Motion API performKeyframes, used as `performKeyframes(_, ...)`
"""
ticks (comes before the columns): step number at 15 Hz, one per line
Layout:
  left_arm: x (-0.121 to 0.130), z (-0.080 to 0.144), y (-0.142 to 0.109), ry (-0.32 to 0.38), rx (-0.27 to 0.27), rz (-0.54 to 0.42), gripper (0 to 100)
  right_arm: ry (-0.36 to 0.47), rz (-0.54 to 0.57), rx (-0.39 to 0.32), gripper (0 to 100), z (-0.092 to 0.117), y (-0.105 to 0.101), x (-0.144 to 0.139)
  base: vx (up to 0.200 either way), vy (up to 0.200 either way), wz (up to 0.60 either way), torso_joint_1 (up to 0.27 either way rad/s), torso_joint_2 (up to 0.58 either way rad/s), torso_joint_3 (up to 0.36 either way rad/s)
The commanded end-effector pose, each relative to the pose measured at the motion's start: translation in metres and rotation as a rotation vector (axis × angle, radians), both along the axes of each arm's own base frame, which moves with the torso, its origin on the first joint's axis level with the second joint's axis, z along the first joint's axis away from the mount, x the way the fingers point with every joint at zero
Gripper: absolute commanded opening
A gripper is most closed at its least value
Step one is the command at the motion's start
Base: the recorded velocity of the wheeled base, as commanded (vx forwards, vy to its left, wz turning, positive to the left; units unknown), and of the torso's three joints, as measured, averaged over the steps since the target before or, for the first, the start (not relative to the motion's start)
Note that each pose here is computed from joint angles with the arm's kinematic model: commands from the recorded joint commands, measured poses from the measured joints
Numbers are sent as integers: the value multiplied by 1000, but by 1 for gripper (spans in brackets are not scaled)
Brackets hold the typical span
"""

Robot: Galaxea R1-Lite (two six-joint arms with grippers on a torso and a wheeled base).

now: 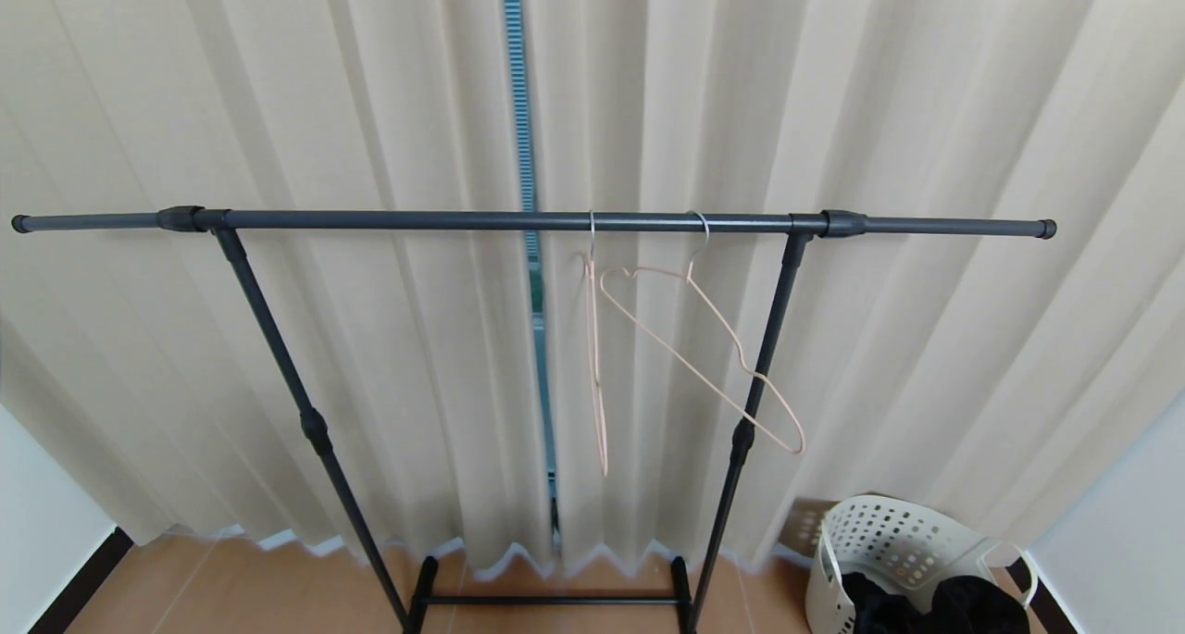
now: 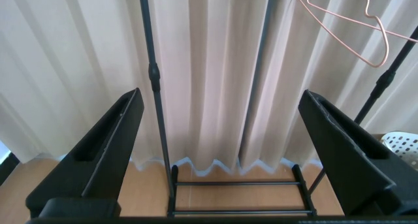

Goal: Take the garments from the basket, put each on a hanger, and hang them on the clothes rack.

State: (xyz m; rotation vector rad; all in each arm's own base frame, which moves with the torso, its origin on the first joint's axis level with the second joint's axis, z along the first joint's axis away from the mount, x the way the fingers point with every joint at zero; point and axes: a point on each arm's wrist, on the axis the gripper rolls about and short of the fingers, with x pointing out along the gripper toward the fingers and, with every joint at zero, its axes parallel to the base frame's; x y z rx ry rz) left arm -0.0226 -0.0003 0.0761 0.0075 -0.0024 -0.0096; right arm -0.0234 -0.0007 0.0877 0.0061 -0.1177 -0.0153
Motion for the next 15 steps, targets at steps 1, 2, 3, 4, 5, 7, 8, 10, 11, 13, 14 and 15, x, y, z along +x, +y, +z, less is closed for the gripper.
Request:
performKeyframes(1,0,0,0,2,0,0,100,0,0,0,100,0,0,0,0,0,0,0,0,0)
performKeyframes(2,0,0,0,2,2,0,100,0,0,0,100,0,0,0,0,0,0,0,0,0)
performKeyframes(3,0,0,0,2,2,0,100,0,0,2,100,0,0,0,0,0,0,0,0,0)
performKeyframes(4,0,0,0,2,2,0,100,0,0,2,100,0,0,0,0,0,0,0,0,0)
performKeyframes(5,0,0,0,2,2,0,100,0,2,2,100,0,0,0,0,0,0,0,0,0)
performKeyframes(7,0,0,0,2,2,0,100,0,3,2,100,0,0,0,0,0,0,0,0,0)
performKeyframes(8,0,0,0,2,2,0,100,0,2,2,100,0,0,0,0,0,0,0,0,0)
performKeyframes(10,0,0,0,2,2,0,100,0,3,2,100,0,0,0,0,0,0,0,0,0)
performKeyframes(11,0,0,0,2,2,0,100,0,3,0,100,0,0,0,0,0,0,0,0,0)
performKeyframes(13,0,0,0,2,2,0,100,0,2,2,100,0,0,0,0,0,0,0,0,0)
performKeyframes(14,0,0,0,2,2,0,100,1,5,0,100,0,0,0,0,0,0,0,0,0)
performKeyframes(15,0,0,0,2,2,0,100,1,3,0,100,0,0,0,0,0,0,0,0,0)
